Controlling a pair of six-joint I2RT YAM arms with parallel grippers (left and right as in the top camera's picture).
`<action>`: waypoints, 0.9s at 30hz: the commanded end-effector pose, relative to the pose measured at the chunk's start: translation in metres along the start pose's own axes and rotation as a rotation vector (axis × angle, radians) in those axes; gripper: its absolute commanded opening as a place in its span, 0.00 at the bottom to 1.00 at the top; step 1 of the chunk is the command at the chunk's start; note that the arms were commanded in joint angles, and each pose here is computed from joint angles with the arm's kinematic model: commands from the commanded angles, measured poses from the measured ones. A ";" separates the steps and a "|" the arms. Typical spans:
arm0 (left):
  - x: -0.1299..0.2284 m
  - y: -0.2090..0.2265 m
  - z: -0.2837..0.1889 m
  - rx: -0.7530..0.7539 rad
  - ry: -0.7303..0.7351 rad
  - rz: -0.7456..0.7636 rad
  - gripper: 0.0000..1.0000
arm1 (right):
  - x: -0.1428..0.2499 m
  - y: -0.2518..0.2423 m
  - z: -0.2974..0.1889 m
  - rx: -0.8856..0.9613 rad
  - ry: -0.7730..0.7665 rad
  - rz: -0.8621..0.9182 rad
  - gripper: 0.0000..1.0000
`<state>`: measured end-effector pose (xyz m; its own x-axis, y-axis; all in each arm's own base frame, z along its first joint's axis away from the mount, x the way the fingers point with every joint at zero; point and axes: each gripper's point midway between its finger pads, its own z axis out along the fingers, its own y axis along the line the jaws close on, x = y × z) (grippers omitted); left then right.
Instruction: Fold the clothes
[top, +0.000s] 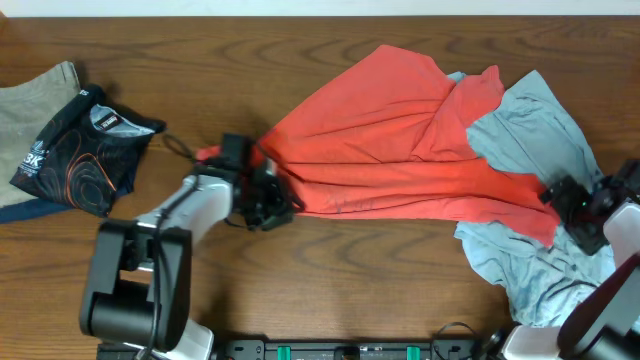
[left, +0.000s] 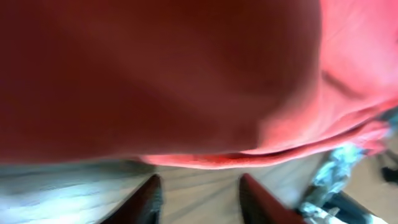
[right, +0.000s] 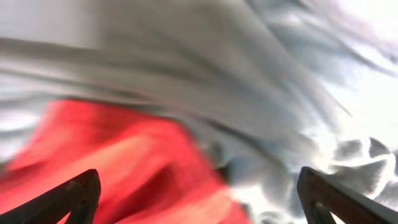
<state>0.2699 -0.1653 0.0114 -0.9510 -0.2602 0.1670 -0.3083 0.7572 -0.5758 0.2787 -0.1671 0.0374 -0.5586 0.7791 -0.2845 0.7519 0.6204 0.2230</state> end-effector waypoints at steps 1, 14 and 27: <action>0.007 0.009 0.017 -0.131 -0.028 0.037 0.58 | -0.022 0.041 -0.035 -0.108 -0.102 -0.128 0.99; -0.016 -0.040 0.043 -0.178 -0.334 0.151 0.28 | 0.008 0.100 -0.054 -0.191 -0.102 -0.385 0.99; -0.088 -0.101 -0.131 -0.025 -0.670 0.267 0.06 | -0.001 0.087 -0.040 -0.088 -0.122 -0.393 0.96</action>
<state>0.3544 -0.1764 0.0956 -0.8839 -0.3397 -0.3214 -0.1265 0.8353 -0.5351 0.3285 -0.1097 0.1019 -0.7269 0.4890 -0.4822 0.4617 0.8677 0.1840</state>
